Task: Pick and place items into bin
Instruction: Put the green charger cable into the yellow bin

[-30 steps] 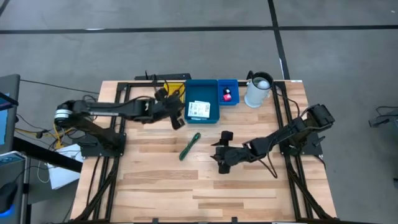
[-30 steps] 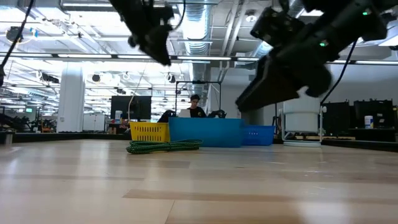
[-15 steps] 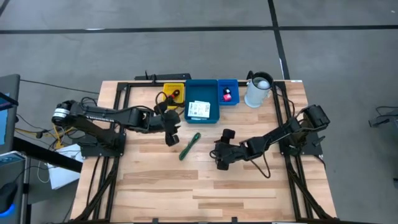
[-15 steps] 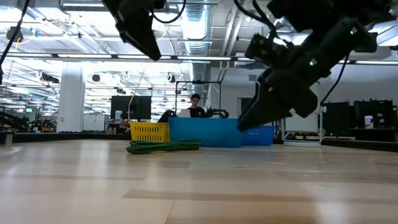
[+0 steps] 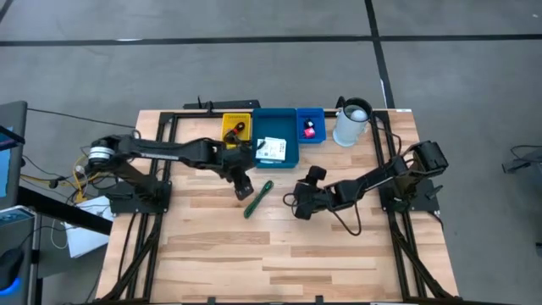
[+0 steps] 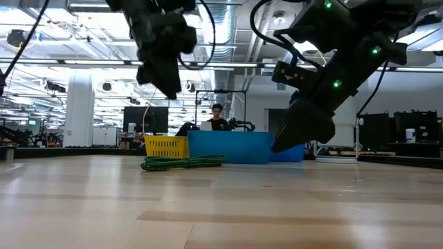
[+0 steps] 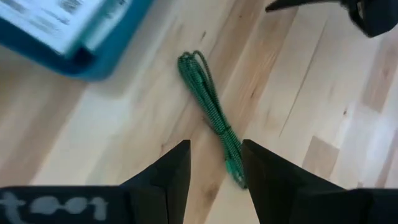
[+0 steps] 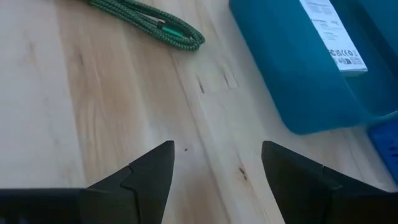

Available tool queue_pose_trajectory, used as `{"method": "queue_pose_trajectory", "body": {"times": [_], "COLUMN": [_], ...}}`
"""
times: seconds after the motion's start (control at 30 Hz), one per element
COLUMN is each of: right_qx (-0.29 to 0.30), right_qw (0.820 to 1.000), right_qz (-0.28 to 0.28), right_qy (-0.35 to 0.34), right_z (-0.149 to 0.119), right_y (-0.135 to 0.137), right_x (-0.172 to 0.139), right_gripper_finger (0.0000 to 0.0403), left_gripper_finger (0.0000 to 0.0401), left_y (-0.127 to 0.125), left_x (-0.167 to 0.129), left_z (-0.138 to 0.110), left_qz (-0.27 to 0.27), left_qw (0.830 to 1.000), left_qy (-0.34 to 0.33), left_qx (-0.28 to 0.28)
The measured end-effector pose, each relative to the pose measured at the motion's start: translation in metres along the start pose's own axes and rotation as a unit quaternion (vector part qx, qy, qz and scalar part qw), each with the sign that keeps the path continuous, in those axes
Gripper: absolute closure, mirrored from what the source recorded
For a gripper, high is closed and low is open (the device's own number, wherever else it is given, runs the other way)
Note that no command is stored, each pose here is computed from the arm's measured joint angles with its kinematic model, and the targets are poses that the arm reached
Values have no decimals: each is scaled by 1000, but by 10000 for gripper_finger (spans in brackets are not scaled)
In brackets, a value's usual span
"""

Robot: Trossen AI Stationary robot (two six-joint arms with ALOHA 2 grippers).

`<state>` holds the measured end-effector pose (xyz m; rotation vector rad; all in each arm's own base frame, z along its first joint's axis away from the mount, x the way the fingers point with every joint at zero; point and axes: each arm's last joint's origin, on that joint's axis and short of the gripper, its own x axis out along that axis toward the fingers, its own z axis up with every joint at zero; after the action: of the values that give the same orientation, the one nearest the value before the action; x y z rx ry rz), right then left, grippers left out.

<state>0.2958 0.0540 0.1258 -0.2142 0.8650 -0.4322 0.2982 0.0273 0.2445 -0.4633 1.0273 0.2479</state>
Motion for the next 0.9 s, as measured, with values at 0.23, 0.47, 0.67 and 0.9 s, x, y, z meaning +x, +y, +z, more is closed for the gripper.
{"method": "queue_pose_trajectory", "body": {"times": [0.23,0.47,0.67,0.9], "right_qx": [2,-3,-11,-13], "right_qw": [1000,999,999,999], "right_qz": [5,5,8,19], "right_qy": [20,47,48,49], "right_z": [-6,-16,-18,-22], "right_y": [5,12,16,25], "right_x": [-4,-12,-15,-22], "right_gripper_finger": [168,168,168,168], "left_gripper_finger": [269,269,269,269], "left_y": [-4,-15,-23,-31], "left_x": [36,55,63,64], "left_z": [-3,-11,-12,-11], "left_qz": [-7,13,17,18], "left_qw": [997,995,996,998], "left_qy": [66,85,70,39], "left_qx": [-37,-42,-54,-42]}}
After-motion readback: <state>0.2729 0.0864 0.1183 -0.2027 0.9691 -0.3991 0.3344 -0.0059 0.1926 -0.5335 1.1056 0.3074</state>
